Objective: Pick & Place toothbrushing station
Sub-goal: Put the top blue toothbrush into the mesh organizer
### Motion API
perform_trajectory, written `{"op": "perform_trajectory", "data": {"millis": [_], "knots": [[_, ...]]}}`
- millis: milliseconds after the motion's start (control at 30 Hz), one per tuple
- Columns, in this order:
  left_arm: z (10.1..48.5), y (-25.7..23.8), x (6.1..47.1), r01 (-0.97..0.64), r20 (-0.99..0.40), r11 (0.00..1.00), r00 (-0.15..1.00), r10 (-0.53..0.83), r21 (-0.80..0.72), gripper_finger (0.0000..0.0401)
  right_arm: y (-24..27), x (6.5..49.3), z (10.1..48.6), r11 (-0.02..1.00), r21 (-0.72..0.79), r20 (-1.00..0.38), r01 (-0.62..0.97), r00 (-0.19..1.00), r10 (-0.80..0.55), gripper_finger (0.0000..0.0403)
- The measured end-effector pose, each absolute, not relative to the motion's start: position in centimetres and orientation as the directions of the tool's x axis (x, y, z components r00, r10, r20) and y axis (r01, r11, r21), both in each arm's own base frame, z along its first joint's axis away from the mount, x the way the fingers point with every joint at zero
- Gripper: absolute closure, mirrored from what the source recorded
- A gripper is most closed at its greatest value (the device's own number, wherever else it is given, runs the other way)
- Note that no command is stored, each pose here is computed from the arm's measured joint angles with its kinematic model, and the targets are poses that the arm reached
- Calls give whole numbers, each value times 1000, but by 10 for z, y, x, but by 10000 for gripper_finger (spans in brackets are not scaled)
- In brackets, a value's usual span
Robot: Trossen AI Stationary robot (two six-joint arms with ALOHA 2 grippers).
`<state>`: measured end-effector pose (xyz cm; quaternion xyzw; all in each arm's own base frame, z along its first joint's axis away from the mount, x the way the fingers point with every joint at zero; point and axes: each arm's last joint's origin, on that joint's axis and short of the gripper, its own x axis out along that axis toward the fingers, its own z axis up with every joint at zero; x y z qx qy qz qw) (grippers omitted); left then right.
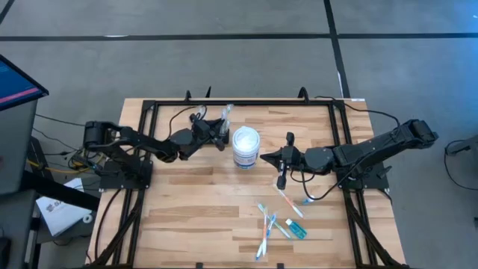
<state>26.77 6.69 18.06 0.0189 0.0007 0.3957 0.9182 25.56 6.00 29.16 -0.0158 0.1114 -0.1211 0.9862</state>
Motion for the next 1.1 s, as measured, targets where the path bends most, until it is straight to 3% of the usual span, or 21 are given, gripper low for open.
{"op": "perform_trajectory", "data": {"millis": [1100], "knots": [[154, 69, 274, -744, -53, 669, 667, 743, 13, 385, 60, 255, 289, 970, -72, -239, 234, 940, -244, 403]]}}
